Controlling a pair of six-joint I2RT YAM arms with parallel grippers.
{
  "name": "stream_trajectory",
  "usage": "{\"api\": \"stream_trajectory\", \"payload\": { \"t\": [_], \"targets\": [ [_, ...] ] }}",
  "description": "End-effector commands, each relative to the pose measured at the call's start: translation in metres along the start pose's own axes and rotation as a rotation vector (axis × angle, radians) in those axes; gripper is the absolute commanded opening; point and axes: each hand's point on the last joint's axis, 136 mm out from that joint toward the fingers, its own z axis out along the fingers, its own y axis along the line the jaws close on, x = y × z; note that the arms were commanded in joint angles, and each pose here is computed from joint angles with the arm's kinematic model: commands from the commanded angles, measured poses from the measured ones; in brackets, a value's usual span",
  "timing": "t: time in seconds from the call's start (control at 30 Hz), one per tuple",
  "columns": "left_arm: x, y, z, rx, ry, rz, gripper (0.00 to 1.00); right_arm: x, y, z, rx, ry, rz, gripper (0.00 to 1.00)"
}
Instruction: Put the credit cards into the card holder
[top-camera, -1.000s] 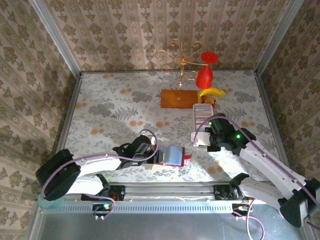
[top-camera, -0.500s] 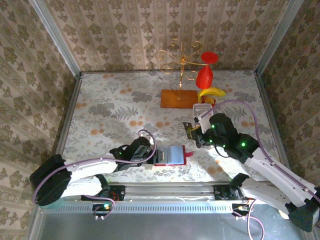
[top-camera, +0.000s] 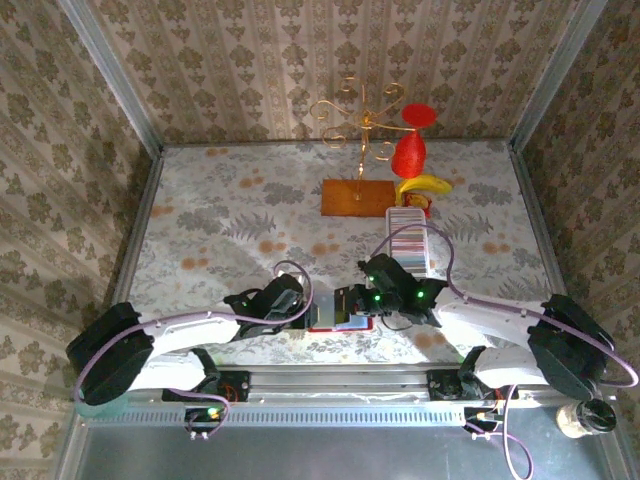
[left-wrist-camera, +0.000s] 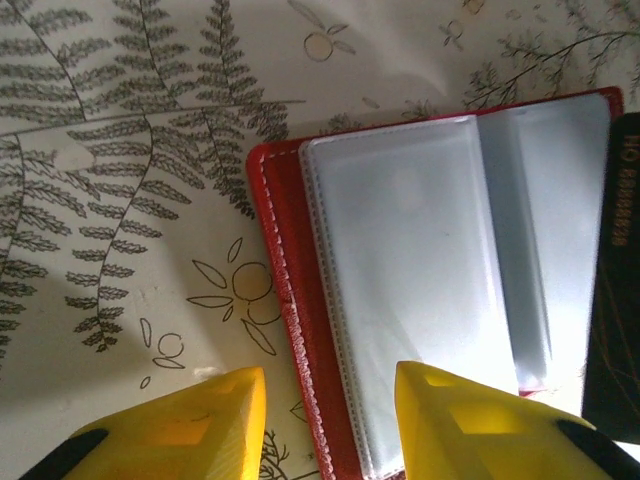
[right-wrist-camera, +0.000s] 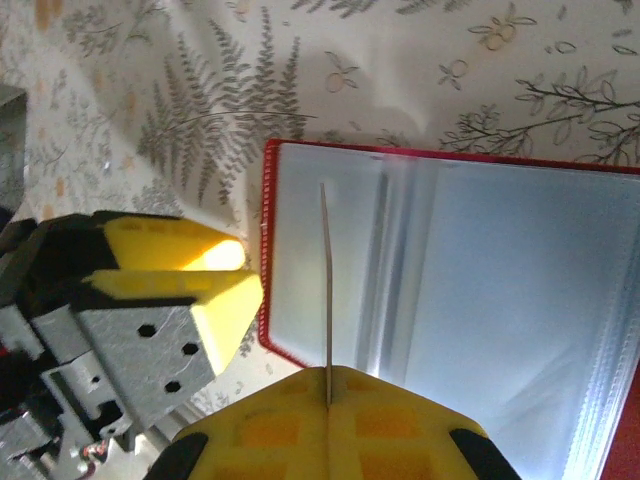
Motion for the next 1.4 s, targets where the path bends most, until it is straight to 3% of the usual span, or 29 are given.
{"api": "stream_trajectory", "payload": {
  "t": [0.0,0.63,1.37],
  "targets": [
    [-0.007,-0.008,0.0,0.013,-0.003,0.003,0.38,-0.005,-0.001,0.007,-0.017,-0.036,0.063,0.0],
    [-0.001,-0.004,0.006,-0.003,0.023,0.004,0.3,-0.007,-0.024,0.012,0.074,-0.066,0.056,0.0],
    [0.005,-0.001,0.011,-0.016,0.045,0.006,0.2,-0.003,-0.013,0.027,-0.029,-0.043,0.128,0.0]
  ]
}}
